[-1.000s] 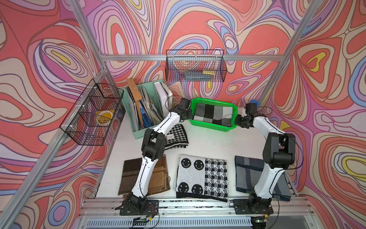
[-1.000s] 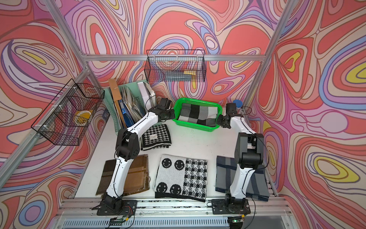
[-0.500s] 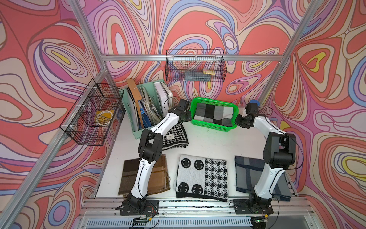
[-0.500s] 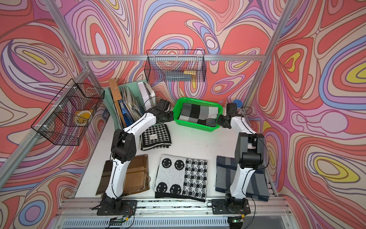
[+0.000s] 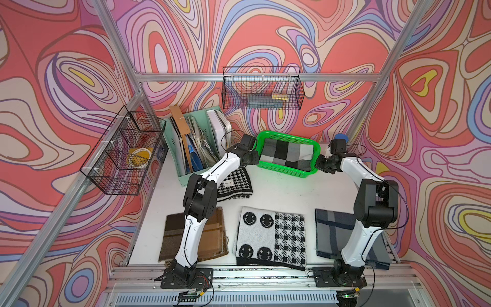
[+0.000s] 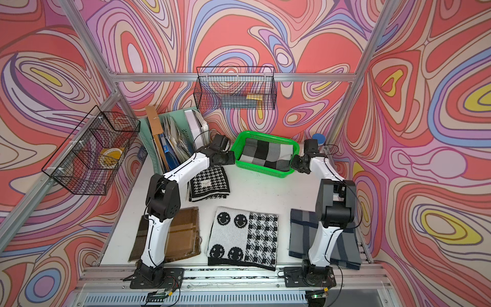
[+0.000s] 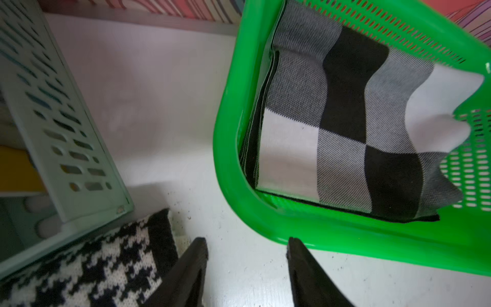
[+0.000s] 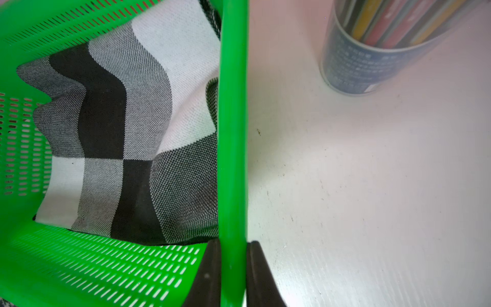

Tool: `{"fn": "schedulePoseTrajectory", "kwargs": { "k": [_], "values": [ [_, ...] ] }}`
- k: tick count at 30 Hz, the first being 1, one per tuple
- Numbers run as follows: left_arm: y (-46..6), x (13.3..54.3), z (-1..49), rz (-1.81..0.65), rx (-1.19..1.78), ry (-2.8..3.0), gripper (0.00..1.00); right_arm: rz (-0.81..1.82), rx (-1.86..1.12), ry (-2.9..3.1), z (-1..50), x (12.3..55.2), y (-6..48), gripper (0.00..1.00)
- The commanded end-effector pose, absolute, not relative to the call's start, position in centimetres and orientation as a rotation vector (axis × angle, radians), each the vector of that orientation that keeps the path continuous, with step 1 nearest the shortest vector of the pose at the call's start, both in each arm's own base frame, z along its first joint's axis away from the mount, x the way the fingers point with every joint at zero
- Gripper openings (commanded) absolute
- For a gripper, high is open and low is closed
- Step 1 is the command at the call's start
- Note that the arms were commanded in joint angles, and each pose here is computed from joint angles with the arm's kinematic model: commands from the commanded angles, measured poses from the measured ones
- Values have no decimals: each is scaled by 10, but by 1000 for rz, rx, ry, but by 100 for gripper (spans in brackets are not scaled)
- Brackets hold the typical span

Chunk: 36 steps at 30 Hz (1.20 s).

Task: Put the folded scarf in the basket
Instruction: Adjust the basket at the center of the board.

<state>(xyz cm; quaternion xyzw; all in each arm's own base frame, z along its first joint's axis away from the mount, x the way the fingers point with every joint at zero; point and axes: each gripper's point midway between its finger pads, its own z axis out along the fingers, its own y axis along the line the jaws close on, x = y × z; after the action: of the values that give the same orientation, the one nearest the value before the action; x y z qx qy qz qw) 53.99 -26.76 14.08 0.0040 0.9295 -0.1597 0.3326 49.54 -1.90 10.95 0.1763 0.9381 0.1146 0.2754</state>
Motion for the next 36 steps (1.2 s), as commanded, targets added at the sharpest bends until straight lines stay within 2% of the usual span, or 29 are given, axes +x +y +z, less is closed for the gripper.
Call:
{"fn": "schedulePoseTrajectory", "kwargs": {
  "k": [1,8,20,24,25,28,31,36],
  "values": [
    [-267,562,189,-447,10,2276,63,306,448,2525,117,495,-20,14],
    [-275,592,163,-414,25,2309,68,323,442,2540,107,496,-19,14],
    [-268,610,119,-358,5,2346,65,360,429,2511,115,498,-14,15],
    [-272,607,113,-383,13,2367,49,361,430,2504,117,498,-14,16],
    [-272,607,111,-384,5,2375,40,366,428,2502,118,499,-14,16],
    [-274,602,108,-405,11,2400,24,376,432,2499,119,499,-13,18],
    [-273,595,110,-410,13,2426,14,382,438,2499,120,499,-12,19],
    [-270,574,117,-401,5,2460,4,381,448,2490,125,496,-12,23]
  ]
}}
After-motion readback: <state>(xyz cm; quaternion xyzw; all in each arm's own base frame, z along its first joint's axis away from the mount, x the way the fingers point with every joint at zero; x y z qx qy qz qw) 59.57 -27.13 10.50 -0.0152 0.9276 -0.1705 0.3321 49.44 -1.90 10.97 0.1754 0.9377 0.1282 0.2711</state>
